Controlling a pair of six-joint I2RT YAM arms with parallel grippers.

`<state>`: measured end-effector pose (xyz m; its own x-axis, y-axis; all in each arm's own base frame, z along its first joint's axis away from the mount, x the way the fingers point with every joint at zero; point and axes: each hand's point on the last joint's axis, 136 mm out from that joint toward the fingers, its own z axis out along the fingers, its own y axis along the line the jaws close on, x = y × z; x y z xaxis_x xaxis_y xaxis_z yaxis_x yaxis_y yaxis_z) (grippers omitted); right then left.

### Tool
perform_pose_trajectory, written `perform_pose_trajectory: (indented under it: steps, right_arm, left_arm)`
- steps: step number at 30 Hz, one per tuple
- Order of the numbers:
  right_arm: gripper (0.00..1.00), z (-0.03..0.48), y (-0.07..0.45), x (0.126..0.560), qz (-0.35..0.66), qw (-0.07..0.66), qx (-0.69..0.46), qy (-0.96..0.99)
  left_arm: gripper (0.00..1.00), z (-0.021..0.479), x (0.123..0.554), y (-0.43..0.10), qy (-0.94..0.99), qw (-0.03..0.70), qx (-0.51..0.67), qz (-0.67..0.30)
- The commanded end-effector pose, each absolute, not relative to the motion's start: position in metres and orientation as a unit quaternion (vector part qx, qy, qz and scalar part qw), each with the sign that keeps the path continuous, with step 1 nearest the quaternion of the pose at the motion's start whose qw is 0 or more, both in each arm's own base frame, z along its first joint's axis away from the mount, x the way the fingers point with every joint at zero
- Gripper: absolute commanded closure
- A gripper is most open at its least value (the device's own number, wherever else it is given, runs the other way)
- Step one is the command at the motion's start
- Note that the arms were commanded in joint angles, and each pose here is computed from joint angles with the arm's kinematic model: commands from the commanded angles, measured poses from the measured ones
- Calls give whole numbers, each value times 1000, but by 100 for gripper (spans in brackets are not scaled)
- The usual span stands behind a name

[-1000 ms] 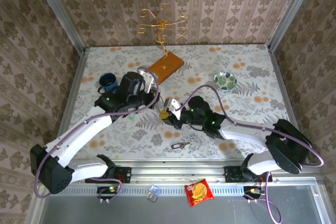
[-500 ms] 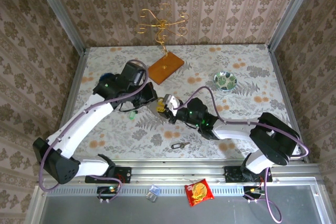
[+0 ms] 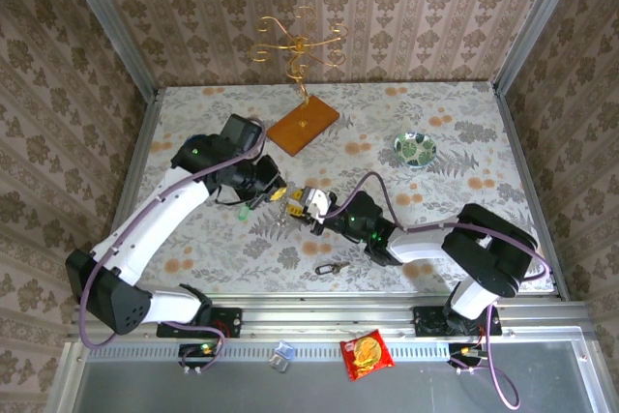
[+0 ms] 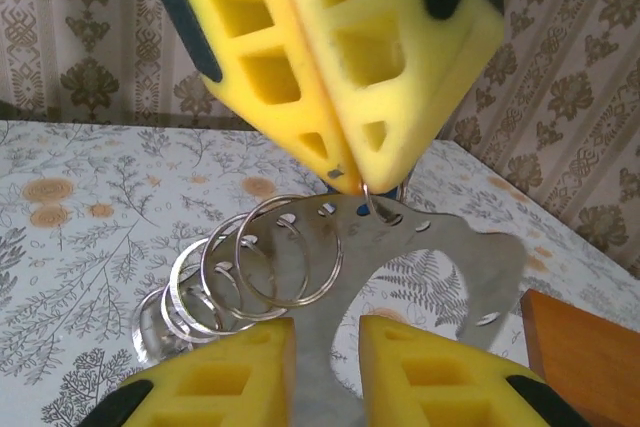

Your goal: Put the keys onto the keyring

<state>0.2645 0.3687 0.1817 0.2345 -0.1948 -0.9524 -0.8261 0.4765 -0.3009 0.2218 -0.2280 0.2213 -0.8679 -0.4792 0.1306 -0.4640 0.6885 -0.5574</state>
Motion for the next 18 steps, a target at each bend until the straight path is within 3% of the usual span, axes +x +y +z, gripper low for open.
perform_pose_trajectory:
  steps: [1, 18]
  right_arm:
    - [75, 194, 367, 264, 227, 681, -441, 538]
    - [74, 199, 373, 254, 230, 692, -460, 507]
  left_arm:
    - [100, 221, 211, -226, 899, -22, -309, -310]
    - [100, 215, 206, -229, 887, -52, -330, -319]
